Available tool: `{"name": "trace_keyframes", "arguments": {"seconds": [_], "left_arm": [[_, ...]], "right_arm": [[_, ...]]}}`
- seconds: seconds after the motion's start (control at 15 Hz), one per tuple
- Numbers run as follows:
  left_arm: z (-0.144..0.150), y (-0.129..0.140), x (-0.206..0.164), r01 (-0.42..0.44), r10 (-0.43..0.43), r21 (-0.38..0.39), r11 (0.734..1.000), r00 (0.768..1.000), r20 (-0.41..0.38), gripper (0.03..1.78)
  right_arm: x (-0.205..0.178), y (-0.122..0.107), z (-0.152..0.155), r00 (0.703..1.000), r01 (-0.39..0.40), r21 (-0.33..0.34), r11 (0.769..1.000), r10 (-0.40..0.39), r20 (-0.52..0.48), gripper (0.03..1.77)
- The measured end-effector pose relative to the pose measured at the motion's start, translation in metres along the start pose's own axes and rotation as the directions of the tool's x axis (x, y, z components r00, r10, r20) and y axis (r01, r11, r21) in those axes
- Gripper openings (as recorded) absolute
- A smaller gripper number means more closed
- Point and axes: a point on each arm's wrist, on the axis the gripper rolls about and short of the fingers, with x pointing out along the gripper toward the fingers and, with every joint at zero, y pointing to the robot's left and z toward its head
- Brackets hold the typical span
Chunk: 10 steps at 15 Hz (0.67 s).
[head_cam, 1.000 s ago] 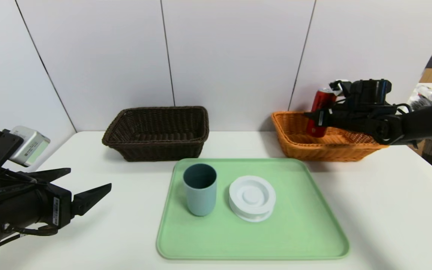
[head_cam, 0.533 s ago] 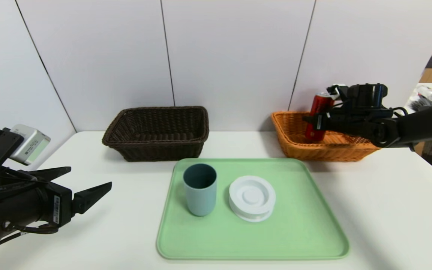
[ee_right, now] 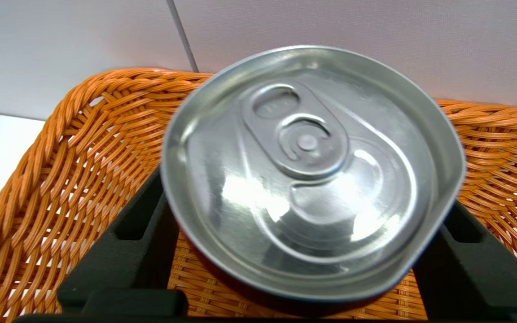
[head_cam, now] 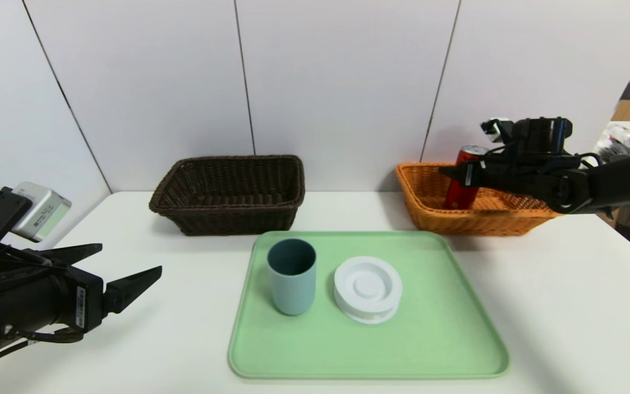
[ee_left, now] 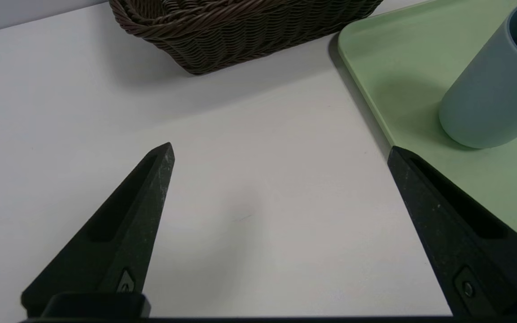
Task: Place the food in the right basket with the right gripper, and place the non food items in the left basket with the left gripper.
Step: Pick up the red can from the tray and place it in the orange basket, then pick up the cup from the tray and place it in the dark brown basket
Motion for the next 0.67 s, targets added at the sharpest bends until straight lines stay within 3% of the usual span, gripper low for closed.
{"name": "trace_keyframes", "arguments": {"seconds": [0.27,0.67], "left_arm": [[0.006,0.001,-0.002,-0.011,0.011,0.000,1.000,1.000,0.023,1.69],[0.010,0.001,-0.005,-0.024,0.024,0.003,1.000,0.999,0.045,1.69]], "right_arm": [[-0.018,0.004,0.015,1.000,0.002,-0.009,1.000,-0.002,0.031,1.55],[-0.099,0.020,0.084,0.979,0.017,-0.068,0.998,-0.002,0.203,1.64]]}}
